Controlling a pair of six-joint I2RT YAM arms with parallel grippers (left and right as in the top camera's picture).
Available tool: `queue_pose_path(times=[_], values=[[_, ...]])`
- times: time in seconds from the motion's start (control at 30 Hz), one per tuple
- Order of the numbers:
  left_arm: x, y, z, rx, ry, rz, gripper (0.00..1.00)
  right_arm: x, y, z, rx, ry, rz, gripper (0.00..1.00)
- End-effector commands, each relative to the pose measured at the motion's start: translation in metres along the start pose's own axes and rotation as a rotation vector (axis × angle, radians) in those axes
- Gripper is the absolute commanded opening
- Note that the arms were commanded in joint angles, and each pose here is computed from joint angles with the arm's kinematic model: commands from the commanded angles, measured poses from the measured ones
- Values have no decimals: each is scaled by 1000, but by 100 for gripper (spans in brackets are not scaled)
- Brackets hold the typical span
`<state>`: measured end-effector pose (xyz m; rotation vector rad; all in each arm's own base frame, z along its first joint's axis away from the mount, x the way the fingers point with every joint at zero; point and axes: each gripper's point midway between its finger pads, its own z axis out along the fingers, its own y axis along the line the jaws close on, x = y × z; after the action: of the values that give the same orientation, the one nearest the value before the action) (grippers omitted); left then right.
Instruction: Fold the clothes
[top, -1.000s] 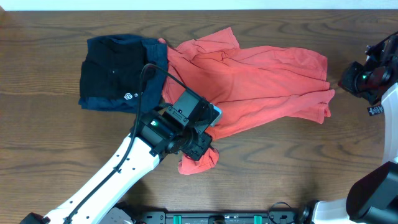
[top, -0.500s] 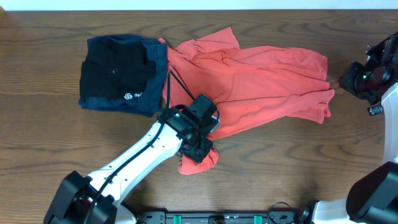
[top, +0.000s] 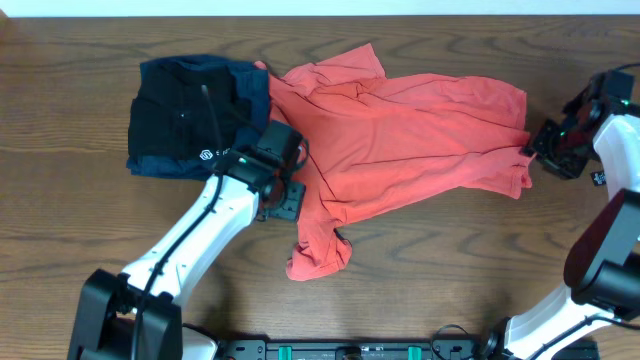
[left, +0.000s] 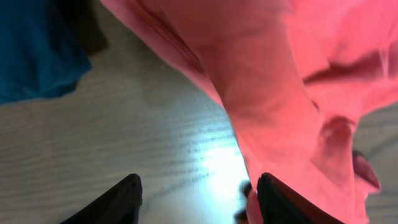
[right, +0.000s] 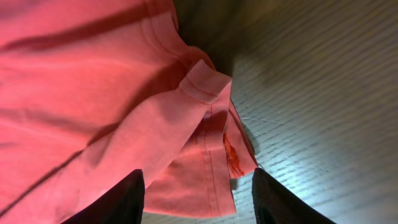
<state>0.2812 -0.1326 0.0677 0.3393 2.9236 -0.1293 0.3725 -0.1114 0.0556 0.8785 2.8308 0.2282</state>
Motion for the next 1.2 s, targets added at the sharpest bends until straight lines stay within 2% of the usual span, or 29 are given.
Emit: queue_pose_path(times=[0.0,0.13,0.27,0.33,0.5,0.67,0.83,0.97,1.07,1.17], values=[[2,-1,14,49,46,-43,63,3,0,11,0,27,1,56],[2,9,33,38,83,-77,64,4,-8,24,37,46,5,56],[3,9,50,82,124,-107,64,15,-8,33,26,106,10,46],[1,5,56,120,128,-115,64,26,-11,32,35,152,17,44],[-10,-7,62,187,94,-112,63,54,-18,26,71,270,36,47],[-21,-9,63,203,52,-106,47,62,-19,26,78,298,44,48],[-21,-9,63,203,49,-105,46,72,-22,41,79,299,58,50],[-21,-9,63,203,51,-106,46,74,-23,48,70,288,65,48],[-21,-9,63,203,51,-106,33,71,-18,49,43,282,66,49],[-21,-9,63,203,53,-105,9,70,-14,49,18,279,67,49]])
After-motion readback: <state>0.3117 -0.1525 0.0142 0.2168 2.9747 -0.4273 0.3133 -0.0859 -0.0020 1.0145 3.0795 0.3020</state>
